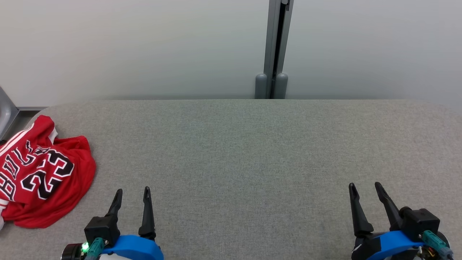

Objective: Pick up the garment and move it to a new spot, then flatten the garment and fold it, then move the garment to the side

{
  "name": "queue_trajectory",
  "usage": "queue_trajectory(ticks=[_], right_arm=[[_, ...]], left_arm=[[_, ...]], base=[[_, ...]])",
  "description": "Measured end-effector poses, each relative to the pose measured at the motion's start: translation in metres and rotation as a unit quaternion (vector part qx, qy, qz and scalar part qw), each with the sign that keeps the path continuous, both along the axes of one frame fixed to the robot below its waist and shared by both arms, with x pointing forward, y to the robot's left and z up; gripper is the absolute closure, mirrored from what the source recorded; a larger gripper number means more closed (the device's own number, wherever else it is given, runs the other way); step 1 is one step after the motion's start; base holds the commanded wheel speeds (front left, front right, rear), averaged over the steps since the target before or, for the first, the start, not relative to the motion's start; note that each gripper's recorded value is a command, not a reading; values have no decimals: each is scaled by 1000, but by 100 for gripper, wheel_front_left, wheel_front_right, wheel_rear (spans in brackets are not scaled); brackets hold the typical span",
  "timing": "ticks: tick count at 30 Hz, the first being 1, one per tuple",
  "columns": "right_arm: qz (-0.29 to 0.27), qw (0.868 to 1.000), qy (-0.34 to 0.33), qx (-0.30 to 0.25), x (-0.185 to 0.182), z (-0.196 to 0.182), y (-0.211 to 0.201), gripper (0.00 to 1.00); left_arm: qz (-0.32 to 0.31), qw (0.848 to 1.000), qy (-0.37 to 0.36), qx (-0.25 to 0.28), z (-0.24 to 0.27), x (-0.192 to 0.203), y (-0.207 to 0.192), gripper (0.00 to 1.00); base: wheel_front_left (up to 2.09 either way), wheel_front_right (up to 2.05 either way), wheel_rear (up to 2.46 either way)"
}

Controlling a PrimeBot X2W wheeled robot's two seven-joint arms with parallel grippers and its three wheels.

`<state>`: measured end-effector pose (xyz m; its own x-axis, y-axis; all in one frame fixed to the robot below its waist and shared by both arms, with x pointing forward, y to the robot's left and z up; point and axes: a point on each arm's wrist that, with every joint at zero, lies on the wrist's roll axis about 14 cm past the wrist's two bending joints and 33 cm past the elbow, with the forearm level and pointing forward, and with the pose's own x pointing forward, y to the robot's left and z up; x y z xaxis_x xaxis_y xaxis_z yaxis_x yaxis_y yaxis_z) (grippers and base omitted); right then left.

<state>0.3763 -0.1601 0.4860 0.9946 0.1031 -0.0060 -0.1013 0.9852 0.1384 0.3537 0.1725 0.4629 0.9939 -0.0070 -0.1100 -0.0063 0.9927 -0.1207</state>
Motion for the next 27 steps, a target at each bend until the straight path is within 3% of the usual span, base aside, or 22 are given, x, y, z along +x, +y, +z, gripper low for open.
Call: queue_trajectory(ticks=[19, 27], right_arm=[[-6, 1000, 2, -2, 0, -1, -4, 0], [32, 999, -3, -4, 7, 1, 21, 0]], left_arm=[[7, 1000, 8, -2, -4, -1, 3, 0], [43, 999, -4, -1, 1, -15, 27, 0]], base=[[0, 0, 0], [0, 0, 0]])
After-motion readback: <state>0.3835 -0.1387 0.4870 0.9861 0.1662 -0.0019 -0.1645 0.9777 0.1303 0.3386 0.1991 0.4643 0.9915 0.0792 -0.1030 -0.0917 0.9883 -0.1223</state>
